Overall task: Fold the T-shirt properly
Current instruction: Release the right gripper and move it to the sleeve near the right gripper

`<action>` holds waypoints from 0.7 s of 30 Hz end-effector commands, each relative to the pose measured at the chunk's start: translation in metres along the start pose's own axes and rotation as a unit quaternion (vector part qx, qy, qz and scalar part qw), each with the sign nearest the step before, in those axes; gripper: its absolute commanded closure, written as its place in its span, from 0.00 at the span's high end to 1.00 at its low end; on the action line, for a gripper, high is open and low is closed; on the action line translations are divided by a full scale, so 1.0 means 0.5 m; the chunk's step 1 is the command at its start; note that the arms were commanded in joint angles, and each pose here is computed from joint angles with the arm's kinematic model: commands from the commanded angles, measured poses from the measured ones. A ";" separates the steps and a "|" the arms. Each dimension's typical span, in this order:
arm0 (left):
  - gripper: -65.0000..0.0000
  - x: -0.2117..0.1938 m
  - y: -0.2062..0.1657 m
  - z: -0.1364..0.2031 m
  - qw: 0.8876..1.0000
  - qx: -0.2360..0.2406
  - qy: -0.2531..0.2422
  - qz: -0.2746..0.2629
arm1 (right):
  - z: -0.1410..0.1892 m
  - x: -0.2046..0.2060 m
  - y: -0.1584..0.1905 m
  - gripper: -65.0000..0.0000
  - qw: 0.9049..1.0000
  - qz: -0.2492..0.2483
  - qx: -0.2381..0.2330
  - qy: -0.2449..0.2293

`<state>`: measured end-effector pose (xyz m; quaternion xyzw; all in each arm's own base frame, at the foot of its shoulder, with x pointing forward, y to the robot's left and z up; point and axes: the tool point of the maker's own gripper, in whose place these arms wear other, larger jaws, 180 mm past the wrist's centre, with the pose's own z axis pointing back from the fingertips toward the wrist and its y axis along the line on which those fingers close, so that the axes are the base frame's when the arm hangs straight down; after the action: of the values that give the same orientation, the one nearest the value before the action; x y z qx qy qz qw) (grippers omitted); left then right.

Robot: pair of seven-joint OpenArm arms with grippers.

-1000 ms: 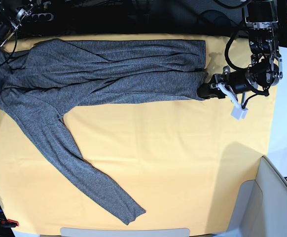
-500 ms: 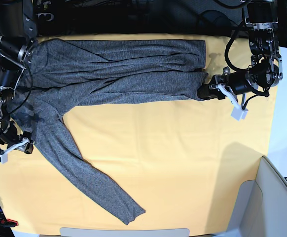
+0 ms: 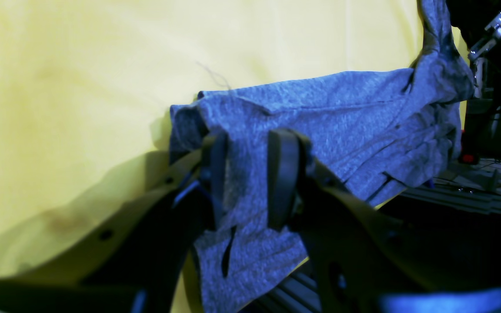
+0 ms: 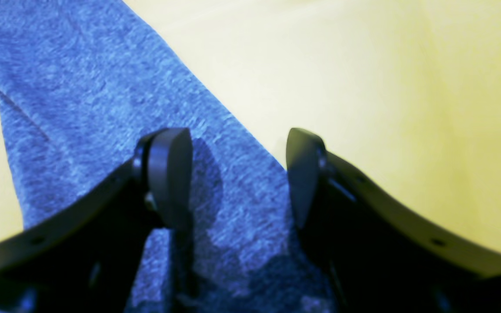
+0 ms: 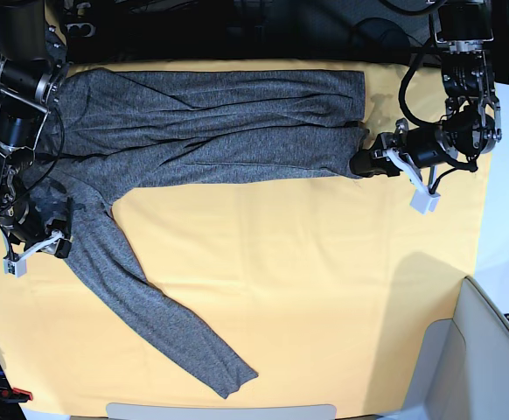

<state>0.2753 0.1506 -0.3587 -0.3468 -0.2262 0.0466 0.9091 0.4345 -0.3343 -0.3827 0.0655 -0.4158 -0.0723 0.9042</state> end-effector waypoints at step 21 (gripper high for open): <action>0.25 0.026 -0.010 0.013 1.000 -0.006 -0.016 -0.012 | 0.149 0.026 0.107 0.00 0.971 0.226 0.005 -0.075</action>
<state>0.2762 0.1506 -0.3580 -0.3469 -0.2275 0.0464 0.9087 0.3805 -0.2850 -0.3344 -0.0278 -0.4617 0.1305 0.8769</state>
